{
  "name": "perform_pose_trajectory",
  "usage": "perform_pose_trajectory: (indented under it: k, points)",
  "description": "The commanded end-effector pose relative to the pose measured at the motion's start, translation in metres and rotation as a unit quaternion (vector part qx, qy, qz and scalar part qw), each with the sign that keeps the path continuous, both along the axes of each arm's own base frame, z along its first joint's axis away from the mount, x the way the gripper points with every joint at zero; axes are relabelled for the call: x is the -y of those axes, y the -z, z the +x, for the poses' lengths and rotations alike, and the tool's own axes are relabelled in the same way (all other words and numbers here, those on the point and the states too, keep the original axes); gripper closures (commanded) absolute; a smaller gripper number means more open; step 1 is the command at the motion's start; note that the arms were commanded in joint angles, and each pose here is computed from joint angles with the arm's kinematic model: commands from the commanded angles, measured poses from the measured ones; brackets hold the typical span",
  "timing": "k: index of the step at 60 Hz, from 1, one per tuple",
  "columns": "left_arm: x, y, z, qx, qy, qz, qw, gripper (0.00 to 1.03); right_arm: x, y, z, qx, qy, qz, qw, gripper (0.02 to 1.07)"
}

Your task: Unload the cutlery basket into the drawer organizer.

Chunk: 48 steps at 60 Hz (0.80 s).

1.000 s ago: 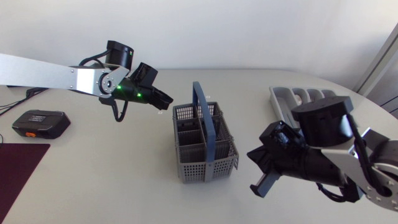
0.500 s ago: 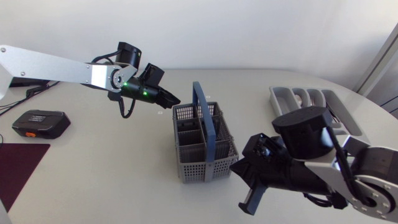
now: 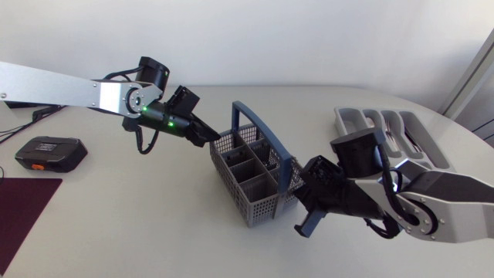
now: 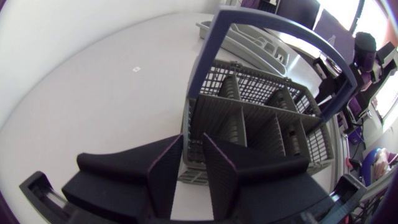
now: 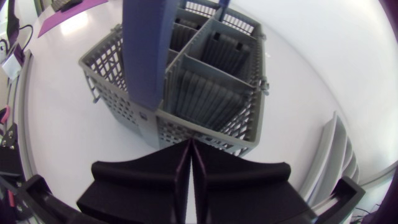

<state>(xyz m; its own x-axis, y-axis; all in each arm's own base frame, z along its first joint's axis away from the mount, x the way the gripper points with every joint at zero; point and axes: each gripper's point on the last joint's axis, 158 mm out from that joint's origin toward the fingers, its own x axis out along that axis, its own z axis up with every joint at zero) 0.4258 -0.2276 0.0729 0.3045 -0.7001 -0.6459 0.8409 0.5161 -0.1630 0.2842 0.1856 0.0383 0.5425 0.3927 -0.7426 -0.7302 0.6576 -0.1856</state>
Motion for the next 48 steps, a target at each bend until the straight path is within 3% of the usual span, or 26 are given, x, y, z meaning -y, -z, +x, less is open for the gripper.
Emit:
perform_pose_trajectory:
  k: [1, 26, 40, 48]
  points:
    - [0.0, 0.001, -0.029, -0.019, 0.029, -0.008, 0.999, 0.78, -0.007, -0.024, 0.028, 0.047, 0.005, 0.015, 0.999, 1.01]
    - [-0.024, 0.001, -0.088, -0.024, 0.037, 0.004, 0.999, 0.79, 0.002, -0.03, 0.1, 0.068, 0.049, 0.018, 0.996, 1.01]
    - [-0.055, -0.034, -0.074, 0.021, -0.01, -0.006, 1.0, 0.79, 0.033, -0.051, 0.09, 0.092, 0.077, 0.031, 0.992, 1.01]
    - [-0.062, -0.034, -0.073, 0.02, -0.02, -0.007, 1.0, 0.79, 0.044, -0.051, 0.074, 0.09, 0.079, 0.031, 0.992, 1.01]
